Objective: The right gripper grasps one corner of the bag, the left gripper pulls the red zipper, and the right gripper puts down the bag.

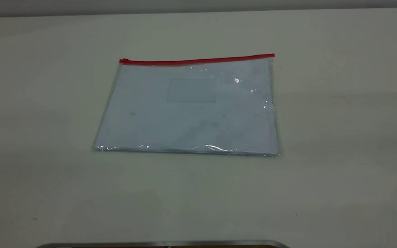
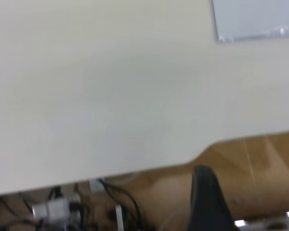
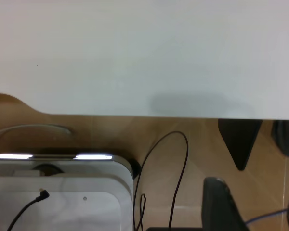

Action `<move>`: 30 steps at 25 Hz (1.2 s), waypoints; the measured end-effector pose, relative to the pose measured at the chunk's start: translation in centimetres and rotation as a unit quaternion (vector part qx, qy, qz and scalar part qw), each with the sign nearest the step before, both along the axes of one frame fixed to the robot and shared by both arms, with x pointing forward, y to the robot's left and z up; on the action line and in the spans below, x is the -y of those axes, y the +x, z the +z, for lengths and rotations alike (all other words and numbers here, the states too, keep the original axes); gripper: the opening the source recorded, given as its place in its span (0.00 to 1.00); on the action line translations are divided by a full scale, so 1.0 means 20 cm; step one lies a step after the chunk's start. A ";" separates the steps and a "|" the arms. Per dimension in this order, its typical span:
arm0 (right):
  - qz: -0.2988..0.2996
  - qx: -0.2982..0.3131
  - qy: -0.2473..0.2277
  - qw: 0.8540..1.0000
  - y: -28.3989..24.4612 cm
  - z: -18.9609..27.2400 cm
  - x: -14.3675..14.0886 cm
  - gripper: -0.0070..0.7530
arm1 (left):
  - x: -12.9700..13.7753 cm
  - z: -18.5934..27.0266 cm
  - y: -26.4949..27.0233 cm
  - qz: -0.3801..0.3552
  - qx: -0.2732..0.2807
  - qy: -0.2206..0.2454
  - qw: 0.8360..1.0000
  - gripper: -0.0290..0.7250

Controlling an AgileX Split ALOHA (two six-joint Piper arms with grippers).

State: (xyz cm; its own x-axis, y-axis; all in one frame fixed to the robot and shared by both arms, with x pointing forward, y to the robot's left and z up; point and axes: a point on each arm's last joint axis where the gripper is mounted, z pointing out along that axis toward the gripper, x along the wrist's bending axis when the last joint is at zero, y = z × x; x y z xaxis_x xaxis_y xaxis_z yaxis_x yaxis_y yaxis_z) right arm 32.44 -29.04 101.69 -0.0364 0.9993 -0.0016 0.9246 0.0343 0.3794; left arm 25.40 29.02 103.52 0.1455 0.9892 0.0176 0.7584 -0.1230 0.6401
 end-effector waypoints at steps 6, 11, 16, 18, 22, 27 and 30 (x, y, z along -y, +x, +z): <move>-0.022 0.089 0.012 0.996 -0.11 0.07 0.03 0.51 | 0.01 0.00 -0.10 -0.001 0.060 0.006 0.998 0.72; -0.029 0.187 0.021 0.982 -0.26 0.11 0.04 0.51 | 0.01 0.00 -0.13 -0.001 0.081 0.008 0.997 0.72; -0.028 0.280 0.031 0.959 -0.41 0.13 0.06 0.51 | 0.01 -0.01 -0.13 -0.005 0.081 0.008 0.997 0.72; -0.028 0.307 0.034 0.951 -0.45 0.13 0.06 0.51 | 0.01 -0.01 -0.13 -0.011 0.081 0.007 0.997 0.72; -0.032 0.314 0.034 0.948 -0.47 0.13 0.06 0.51 | 0.01 -0.01 -0.13 -0.017 0.082 0.007 0.996 0.72; -0.037 0.314 0.032 0.948 -0.47 0.13 0.06 0.51 | 0.01 -0.01 -0.16 -0.018 0.101 0.008 0.995 0.72; -0.037 0.314 0.032 0.948 -0.47 0.13 0.06 0.51 | 0.01 -0.01 -0.16 -0.019 0.101 0.008 0.995 0.72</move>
State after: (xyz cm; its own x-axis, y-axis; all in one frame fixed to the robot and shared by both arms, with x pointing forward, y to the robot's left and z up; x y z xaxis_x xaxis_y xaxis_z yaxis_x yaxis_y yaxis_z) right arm 23.07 -30.24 104.20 0.0223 0.9979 0.0610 0.5150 -0.0638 0.8548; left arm 22.14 28.76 103.33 0.1738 0.9826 0.0661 0.6089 -0.1600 0.7769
